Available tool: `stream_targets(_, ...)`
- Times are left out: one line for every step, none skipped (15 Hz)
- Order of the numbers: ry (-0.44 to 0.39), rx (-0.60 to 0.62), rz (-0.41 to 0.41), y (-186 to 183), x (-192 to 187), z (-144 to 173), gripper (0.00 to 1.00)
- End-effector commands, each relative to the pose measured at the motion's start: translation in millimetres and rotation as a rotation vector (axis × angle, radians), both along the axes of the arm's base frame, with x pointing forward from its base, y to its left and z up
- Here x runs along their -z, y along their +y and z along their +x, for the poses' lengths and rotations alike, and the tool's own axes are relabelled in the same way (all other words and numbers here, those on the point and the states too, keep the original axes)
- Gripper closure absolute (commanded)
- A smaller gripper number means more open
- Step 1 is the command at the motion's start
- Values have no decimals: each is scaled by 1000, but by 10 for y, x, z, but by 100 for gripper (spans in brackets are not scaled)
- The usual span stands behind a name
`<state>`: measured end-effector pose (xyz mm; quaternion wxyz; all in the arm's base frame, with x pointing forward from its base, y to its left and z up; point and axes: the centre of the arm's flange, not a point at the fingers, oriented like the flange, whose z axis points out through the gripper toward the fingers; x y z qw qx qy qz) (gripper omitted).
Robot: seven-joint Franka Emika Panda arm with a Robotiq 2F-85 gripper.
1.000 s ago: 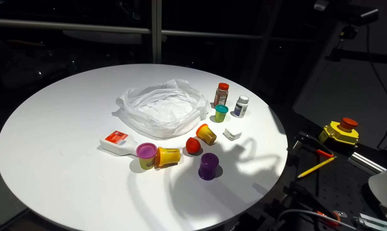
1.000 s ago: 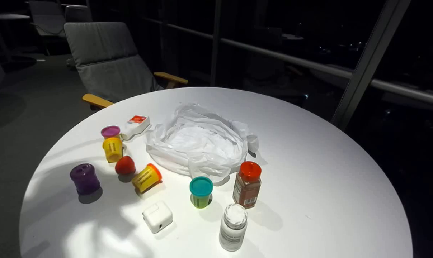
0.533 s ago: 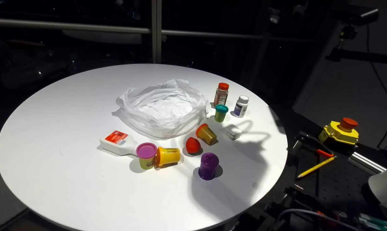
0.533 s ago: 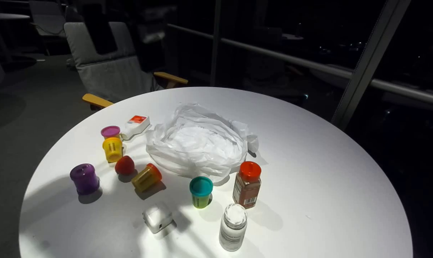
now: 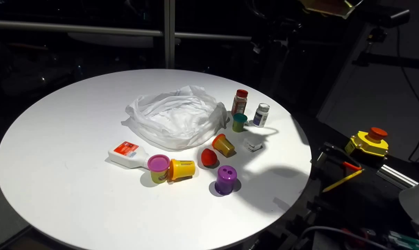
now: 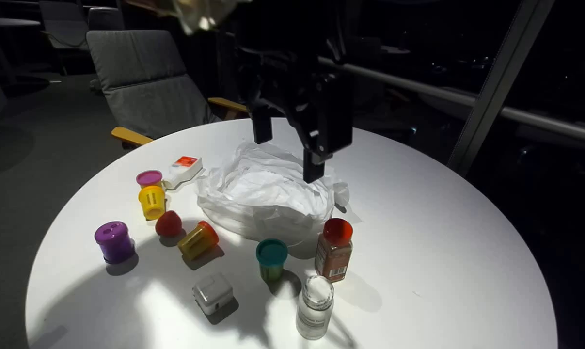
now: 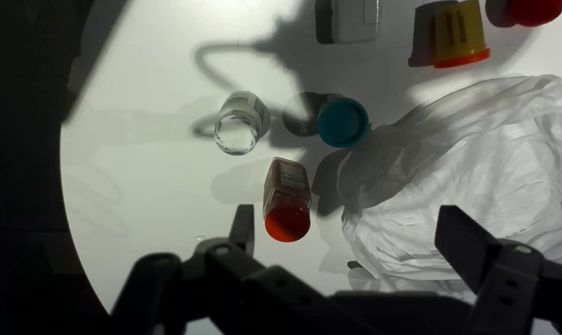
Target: Put all the objects on the table into the plastic bag.
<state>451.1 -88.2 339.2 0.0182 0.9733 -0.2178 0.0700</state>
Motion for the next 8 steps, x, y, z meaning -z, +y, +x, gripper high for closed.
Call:
stream_targets(13,78,13,-181,277,462,0)
stream_targets(27,96,14,-237,375,514,0)
stream_targets(43,114,17,-293,476,535,0)
stream_targets(55,129,20,-349,565,567,0)
stream_targets(64,143,22,-413,654,590,0)
stream_targets(71,157,27,-471,726,624,0)
stream_targets(75,167,38,-518,784,646,0)
stream_targets(74,181,47,-567,839,680,0)
